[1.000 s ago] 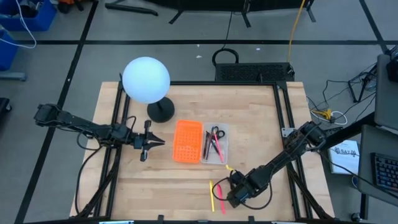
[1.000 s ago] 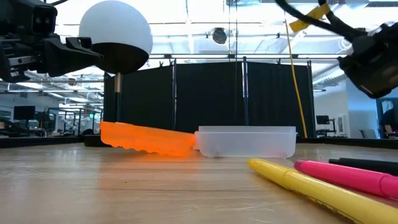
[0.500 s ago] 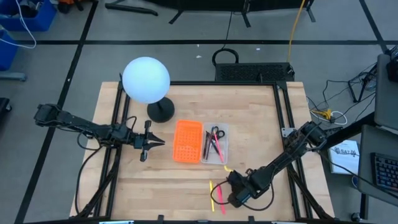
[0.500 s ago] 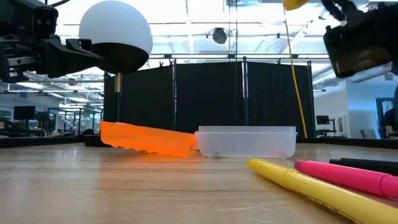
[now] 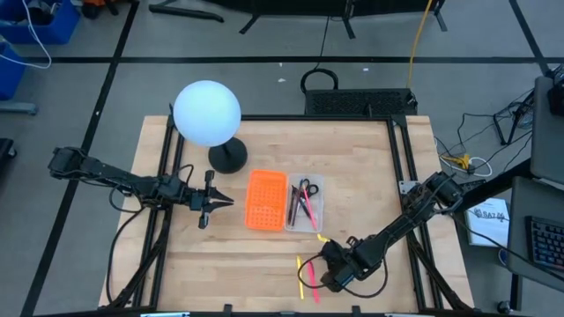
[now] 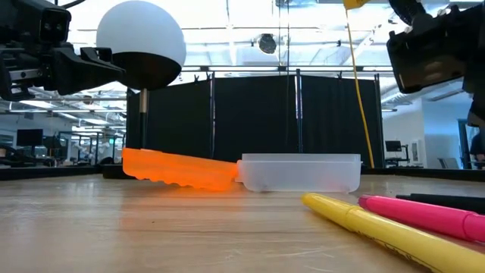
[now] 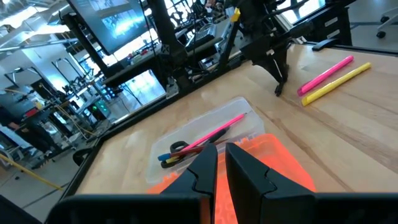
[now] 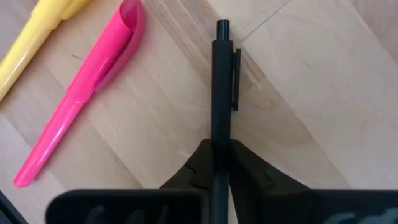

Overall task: Pick & place school supplies into a supply box
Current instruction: Put the black pen into the orange supply box

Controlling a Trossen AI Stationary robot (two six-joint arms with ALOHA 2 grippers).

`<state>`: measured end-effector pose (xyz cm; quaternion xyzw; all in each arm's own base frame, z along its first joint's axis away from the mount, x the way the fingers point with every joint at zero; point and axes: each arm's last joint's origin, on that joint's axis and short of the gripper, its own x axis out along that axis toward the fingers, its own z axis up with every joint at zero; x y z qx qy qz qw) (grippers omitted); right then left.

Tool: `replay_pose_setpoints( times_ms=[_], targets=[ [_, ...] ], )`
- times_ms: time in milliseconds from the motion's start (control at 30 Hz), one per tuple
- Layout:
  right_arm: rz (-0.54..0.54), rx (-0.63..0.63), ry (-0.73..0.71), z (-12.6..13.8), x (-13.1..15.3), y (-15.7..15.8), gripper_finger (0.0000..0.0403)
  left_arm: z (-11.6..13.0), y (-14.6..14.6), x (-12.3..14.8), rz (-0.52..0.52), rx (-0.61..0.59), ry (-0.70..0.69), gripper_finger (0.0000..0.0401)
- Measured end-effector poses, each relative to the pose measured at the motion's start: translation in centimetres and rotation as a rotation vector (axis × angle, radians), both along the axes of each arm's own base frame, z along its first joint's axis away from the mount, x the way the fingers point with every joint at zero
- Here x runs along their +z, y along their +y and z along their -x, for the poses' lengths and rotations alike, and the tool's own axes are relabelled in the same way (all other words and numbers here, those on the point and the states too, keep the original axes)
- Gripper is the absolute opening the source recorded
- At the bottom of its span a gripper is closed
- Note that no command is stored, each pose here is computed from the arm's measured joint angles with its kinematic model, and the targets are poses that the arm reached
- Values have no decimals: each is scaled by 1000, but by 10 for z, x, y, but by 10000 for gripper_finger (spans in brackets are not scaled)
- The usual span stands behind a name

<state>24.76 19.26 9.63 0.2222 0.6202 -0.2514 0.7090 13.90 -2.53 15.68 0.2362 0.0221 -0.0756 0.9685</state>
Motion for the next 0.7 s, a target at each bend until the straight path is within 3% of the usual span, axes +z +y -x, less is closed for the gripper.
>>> replay_pose_setpoints(
  times_ms=[267, 700],
  targets=[
    [-92, 4, -84, -7, 8, 4, 19, 0, 0, 0, 0, 0, 0, 42],
    [-230, 69, -411, -19, 81, -5, 19, 0, 0, 0, 49, 4, 7, 42]
  ],
)
